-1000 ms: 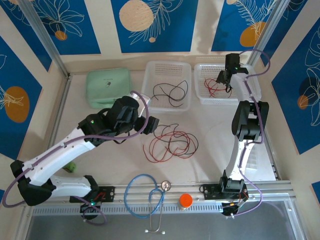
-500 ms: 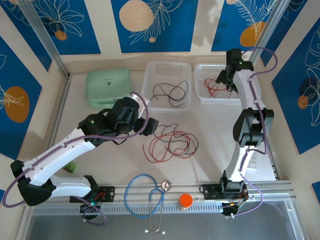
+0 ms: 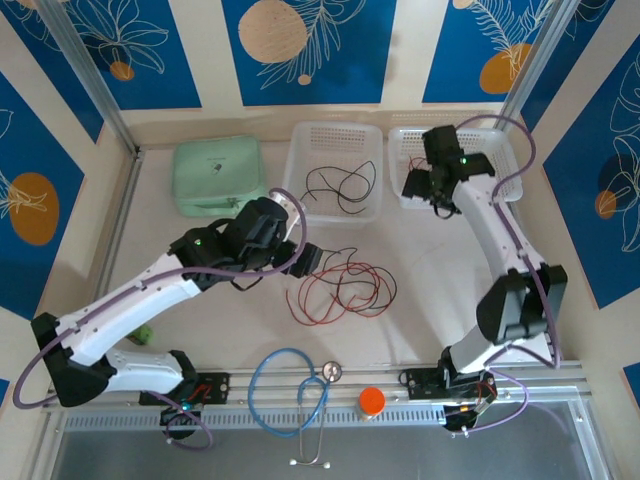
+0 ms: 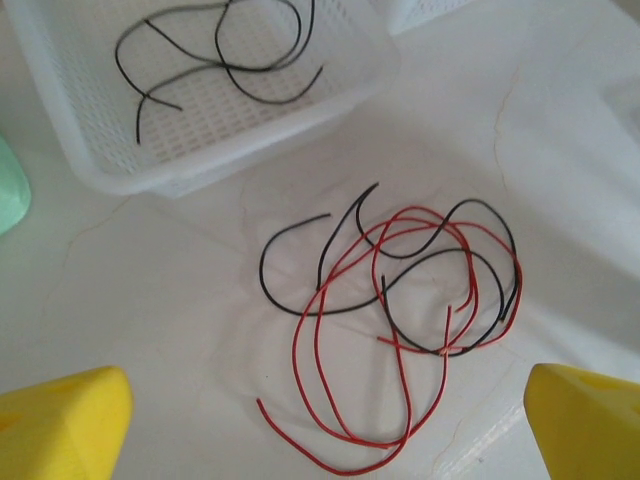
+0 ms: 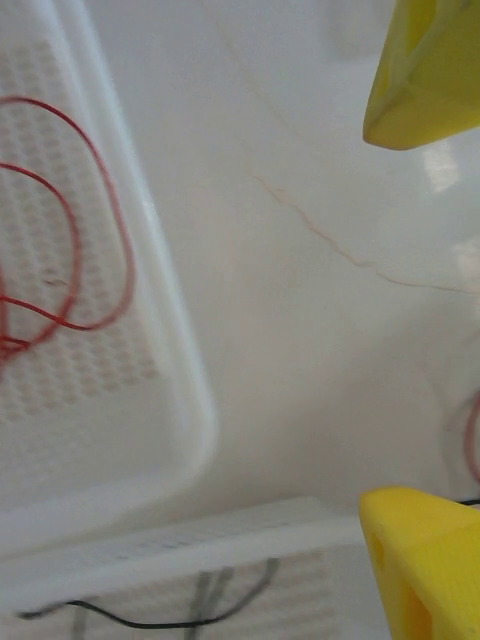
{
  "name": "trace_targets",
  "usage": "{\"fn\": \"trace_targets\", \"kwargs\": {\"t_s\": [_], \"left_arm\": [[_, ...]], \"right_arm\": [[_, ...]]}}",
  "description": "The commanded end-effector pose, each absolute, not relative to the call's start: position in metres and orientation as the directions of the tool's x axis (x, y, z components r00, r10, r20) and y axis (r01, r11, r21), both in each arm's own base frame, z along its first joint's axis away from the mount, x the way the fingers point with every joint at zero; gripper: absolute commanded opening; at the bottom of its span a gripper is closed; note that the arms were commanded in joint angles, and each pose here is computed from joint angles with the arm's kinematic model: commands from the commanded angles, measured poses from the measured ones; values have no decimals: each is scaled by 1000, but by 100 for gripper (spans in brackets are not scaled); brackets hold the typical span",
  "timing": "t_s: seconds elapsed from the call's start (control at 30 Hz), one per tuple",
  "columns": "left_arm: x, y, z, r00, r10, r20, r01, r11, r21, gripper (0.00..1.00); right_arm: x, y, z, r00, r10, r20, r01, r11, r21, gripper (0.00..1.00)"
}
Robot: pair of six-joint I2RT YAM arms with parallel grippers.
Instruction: Untangle the cables
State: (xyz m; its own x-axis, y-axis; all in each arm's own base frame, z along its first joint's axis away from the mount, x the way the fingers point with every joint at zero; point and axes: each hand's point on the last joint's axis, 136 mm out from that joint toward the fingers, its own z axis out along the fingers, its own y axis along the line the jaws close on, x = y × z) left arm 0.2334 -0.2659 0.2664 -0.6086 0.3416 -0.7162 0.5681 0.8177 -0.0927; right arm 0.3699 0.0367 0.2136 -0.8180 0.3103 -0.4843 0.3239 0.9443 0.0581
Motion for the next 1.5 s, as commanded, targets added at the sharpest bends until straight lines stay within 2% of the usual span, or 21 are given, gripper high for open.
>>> {"fn": "trace_targets", "kwargs": {"t_s": [0.0,0.13,0.37,0.47,0.67,0.8,0.93,1.0,1.1,1.2,1.47], "left_arm": [[231,-277,243,-646,360,-673,579,806,-125,100],[232,-295,213,-688,363,-629,582,793,-178,100],[236,-310,136,-768,399,-500,546,816,-187,98],[240,-309,104,-793,409,-452,519,842,-148,97],[247,-296,48,-832,428,-351,469,882,-37,93],[248,-295,26,-843,418,-337,452,891,-26,89],[249,-290,6,-851,427,-304,445,895,13,74],[249,-283,-2,-853,436,-287,441,896,50,57],[250,-267,-8,-856,447,-261,430,895,121,27],[252,-247,-7,-858,448,-250,410,892,190,10],[261,-192,8,-885,383,-266,302,905,300,6]], "right_arm": [[339,66,206,-844,262,-469,238,965,112,88],[291,93,182,-887,196,-418,165,980,108,86],[222,145,113,-953,188,-239,142,970,195,82],[212,163,87,-966,177,-187,140,971,192,79],[212,171,48,-976,156,-151,153,988,31,74],[213,160,35,-970,183,-161,191,981,-34,64],[212,146,32,-962,214,-172,226,973,-54,37],[212,139,34,-956,229,-183,243,968,-58,24],[212,126,40,-948,254,-194,269,961,-58,11],[212,111,47,-938,279,-206,296,954,-53,5],[214,75,77,-898,351,-263,367,930,-13,1]]}}
